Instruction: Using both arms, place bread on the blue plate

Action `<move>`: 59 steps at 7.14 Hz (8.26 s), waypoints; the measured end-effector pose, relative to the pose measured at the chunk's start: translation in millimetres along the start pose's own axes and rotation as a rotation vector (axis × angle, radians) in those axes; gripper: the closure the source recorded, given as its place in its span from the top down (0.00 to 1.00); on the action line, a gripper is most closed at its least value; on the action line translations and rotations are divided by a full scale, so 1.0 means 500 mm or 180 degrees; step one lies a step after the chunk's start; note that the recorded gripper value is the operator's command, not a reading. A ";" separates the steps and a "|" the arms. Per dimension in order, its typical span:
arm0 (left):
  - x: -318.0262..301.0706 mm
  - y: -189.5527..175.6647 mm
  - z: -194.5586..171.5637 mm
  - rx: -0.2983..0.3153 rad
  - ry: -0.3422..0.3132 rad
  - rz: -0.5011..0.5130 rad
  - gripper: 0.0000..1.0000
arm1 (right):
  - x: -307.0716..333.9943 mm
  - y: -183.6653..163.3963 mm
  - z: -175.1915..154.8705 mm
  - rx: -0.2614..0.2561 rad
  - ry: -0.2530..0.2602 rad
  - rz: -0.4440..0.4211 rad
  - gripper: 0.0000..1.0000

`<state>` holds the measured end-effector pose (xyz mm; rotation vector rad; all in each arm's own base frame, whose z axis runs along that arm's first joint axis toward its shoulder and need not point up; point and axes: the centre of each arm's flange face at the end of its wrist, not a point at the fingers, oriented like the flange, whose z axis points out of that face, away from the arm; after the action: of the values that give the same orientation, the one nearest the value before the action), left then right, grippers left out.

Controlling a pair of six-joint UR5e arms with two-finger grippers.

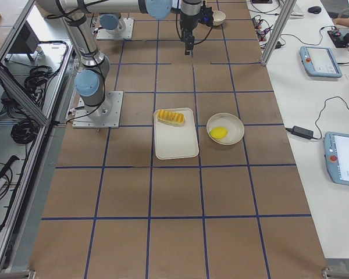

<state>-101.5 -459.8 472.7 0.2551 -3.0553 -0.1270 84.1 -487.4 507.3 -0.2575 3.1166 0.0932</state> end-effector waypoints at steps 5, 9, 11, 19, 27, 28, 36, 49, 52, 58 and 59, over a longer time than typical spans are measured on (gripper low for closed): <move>-0.053 -0.034 -0.015 0.0231 -0.0067 0.0509 1.00 | 0.000 -0.001 -0.005 0.0020 -0.0010 -0.0001 1.00; -0.480 -0.105 -0.020 0.0241 -0.0036 0.1321 1.00 | 0.005 -0.004 0.000 0.0017 -0.0006 0.0025 1.00; -0.696 -0.147 0.025 0.0260 0.0076 0.1678 1.00 | 0.100 -0.030 0.059 0.0016 0.0029 0.0301 1.00; -0.954 -0.337 0.295 0.0260 0.0311 0.2252 1.00 | 0.293 0.086 0.450 -0.0164 -0.0032 0.1628 1.00; -1.063 -0.319 0.468 0.0035 0.0690 0.1979 0.16 | 0.288 0.094 0.663 -0.0181 0.0044 0.1658 0.82; -1.067 -0.317 0.468 0.0031 0.0688 0.1959 0.11 | 0.287 0.095 0.664 -0.0193 0.0040 0.1636 0.29; -0.936 -0.269 0.216 -0.0125 0.0420 0.1907 0.06 | 0.270 0.130 0.539 -0.0163 0.0092 0.1347 0.07; -0.062 -0.224 0.341 0.0209 0.0833 0.0908 0.05 | -0.114 -0.032 0.090 0.0187 0.0099 -0.0276 0.08; 0.042 -0.211 0.408 0.0230 0.0816 0.0712 0.05 | -0.186 -0.050 0.125 0.0099 0.0136 -0.0445 0.08; 0.210 -0.171 0.479 0.0263 0.0830 0.0467 0.44 | -0.272 -0.074 0.177 0.0048 0.0238 -0.0668 0.08; 0.240 -0.168 0.505 0.0312 0.0830 0.0457 0.99 | -0.272 -0.075 0.177 0.0047 0.0239 -0.0669 0.08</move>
<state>-226.2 -543.4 222.1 0.0516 -2.8106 0.0601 225.1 -496.5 419.4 -0.5986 3.1388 0.0592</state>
